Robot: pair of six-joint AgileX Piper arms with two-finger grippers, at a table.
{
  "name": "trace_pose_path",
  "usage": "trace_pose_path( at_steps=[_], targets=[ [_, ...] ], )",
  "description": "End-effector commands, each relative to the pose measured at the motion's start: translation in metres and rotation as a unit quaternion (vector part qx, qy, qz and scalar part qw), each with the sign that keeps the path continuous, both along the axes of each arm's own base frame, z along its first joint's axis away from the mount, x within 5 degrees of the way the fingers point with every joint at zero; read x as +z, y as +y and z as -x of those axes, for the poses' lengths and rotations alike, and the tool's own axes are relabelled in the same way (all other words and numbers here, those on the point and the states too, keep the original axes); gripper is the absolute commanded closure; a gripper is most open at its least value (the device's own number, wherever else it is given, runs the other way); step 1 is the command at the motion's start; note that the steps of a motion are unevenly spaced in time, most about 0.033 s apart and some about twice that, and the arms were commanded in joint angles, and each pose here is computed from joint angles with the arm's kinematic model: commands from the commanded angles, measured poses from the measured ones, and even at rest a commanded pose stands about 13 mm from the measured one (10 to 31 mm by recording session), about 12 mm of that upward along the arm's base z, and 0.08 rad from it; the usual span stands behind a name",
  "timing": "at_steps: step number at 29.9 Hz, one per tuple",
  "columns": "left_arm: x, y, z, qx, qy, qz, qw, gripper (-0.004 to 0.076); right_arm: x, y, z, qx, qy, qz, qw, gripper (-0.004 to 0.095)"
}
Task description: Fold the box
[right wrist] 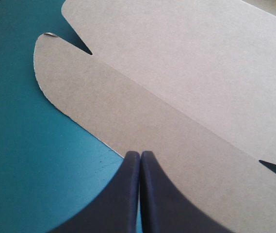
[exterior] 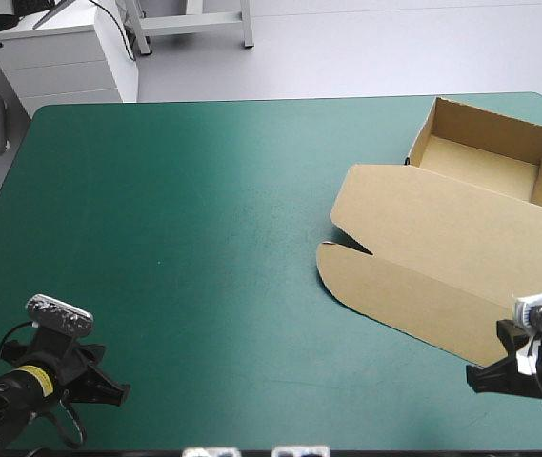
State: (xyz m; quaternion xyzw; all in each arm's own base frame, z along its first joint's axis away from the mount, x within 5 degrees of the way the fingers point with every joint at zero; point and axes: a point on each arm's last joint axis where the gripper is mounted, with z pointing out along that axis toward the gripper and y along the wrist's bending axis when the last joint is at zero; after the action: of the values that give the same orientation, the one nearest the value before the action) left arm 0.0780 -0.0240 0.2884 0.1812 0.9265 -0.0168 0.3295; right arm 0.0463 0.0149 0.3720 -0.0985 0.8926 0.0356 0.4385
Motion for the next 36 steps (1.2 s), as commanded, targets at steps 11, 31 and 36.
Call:
trace_pose_path(
  at_steps=[11,31,36],
  targets=[
    [0.011,-0.006,0.004,-0.04,-0.058,0.043,0.997,0.0731,-0.039,0.004,0.032,0.009,-0.054,-0.003,0.998,0.0922],
    [-0.001,0.006,0.031,-0.04,-0.127,0.072,0.989,0.0731,-0.089,0.002,0.022,0.004,-0.033,-0.002,0.999,0.0922],
    [-0.001,0.006,0.031,-0.04,-0.127,0.072,0.989,0.0731,-0.09,0.002,0.021,0.004,-0.033,-0.002,0.999,0.0922]
  ],
)
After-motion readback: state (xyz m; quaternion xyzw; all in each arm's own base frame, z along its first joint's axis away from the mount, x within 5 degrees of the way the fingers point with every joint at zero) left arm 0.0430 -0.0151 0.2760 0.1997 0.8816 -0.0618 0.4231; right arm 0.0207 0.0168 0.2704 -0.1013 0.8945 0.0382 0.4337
